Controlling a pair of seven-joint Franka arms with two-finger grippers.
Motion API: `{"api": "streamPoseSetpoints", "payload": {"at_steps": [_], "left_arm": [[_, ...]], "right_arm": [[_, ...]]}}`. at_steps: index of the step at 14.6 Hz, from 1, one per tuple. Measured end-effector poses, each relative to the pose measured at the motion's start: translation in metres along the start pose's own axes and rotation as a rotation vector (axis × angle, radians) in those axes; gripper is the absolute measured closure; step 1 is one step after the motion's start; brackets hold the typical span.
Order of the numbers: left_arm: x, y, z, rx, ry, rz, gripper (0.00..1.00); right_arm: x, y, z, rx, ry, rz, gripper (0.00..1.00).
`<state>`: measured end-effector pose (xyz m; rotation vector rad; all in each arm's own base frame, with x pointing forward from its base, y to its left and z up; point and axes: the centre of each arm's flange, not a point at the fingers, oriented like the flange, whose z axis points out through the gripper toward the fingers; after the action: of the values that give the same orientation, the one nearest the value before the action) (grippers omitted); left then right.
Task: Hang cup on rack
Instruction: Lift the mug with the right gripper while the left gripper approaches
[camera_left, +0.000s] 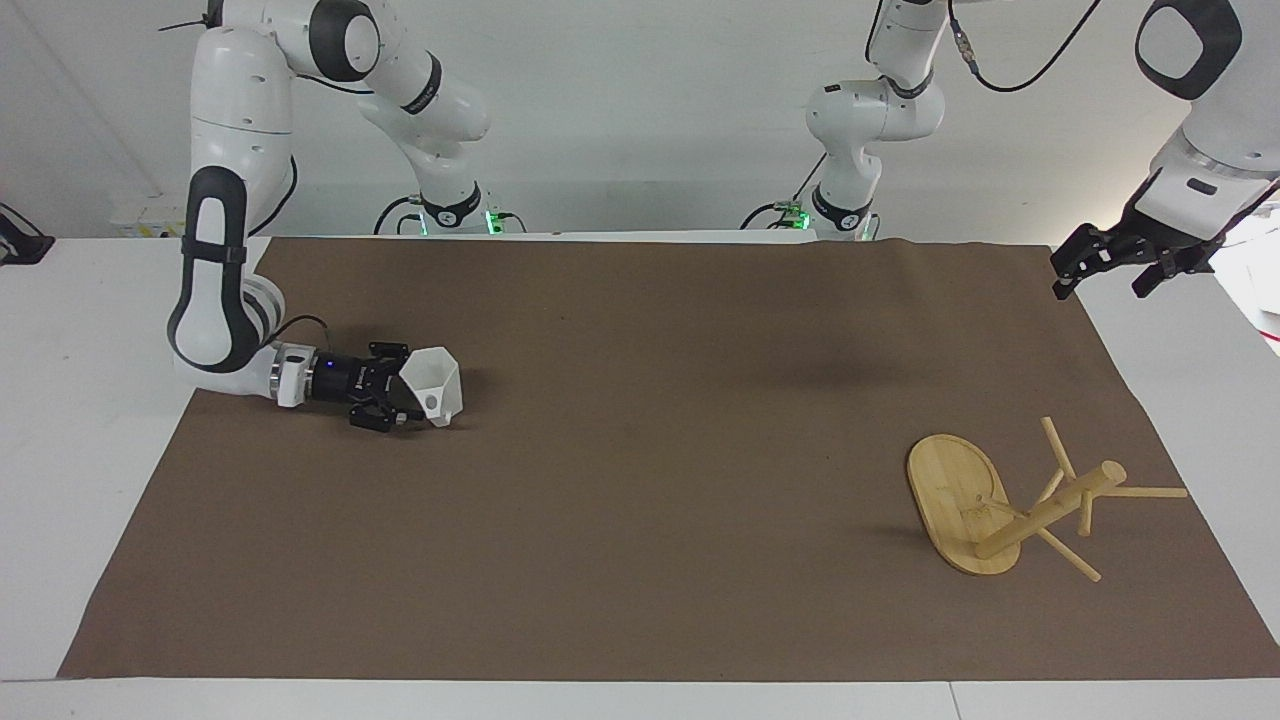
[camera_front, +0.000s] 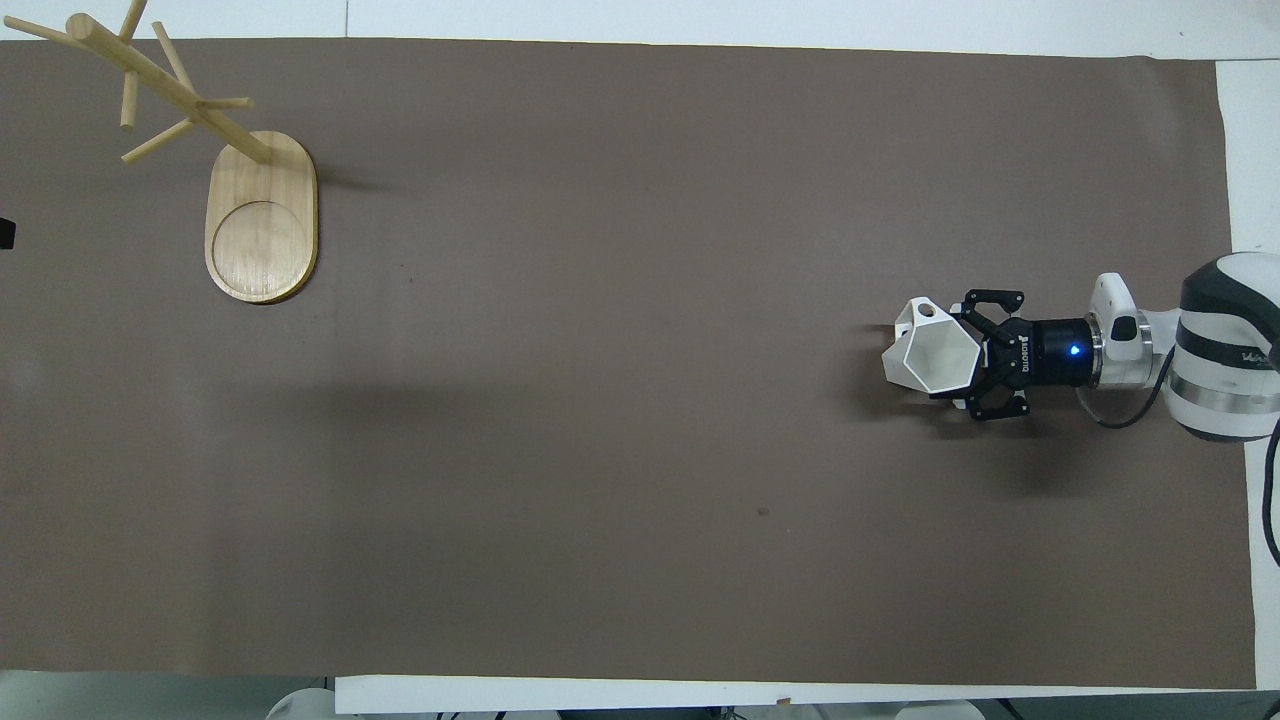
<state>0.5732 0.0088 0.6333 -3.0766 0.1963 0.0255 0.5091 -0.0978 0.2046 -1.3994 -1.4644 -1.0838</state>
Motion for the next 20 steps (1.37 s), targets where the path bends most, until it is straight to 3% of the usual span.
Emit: {"api": "streamPoseSetpoints", "payload": {"at_steps": [10,13,14,15,17,20], "left_arm": [[0.000,0.000,0.000,0.000,0.000,0.000,0.00],[0.000,0.000,0.000,0.000,0.000,0.000,0.00],[0.000,0.000,0.000,0.000,-0.001,0.000,0.00],[0.000,0.000,0.001,0.000,-0.002,0.000,0.00],[-0.001,0.000,0.005,-0.002,-0.011,0.001,0.00],[-0.003,0.010,0.013,-0.005,-0.024,0.006,0.00]], "right_arm": [[0.001,-0.006,0.023,0.016,0.024,-0.034,0.00],[0.005,-0.003,0.032,0.032,0.026,-0.043,0.11],[0.007,-0.002,0.037,0.039,0.028,-0.044,0.22],[0.010,0.001,0.041,0.046,0.029,-0.047,0.22],[0.027,0.013,0.054,0.063,0.034,-0.036,0.22],[0.083,0.041,0.102,0.083,0.069,0.019,0.22]]}}
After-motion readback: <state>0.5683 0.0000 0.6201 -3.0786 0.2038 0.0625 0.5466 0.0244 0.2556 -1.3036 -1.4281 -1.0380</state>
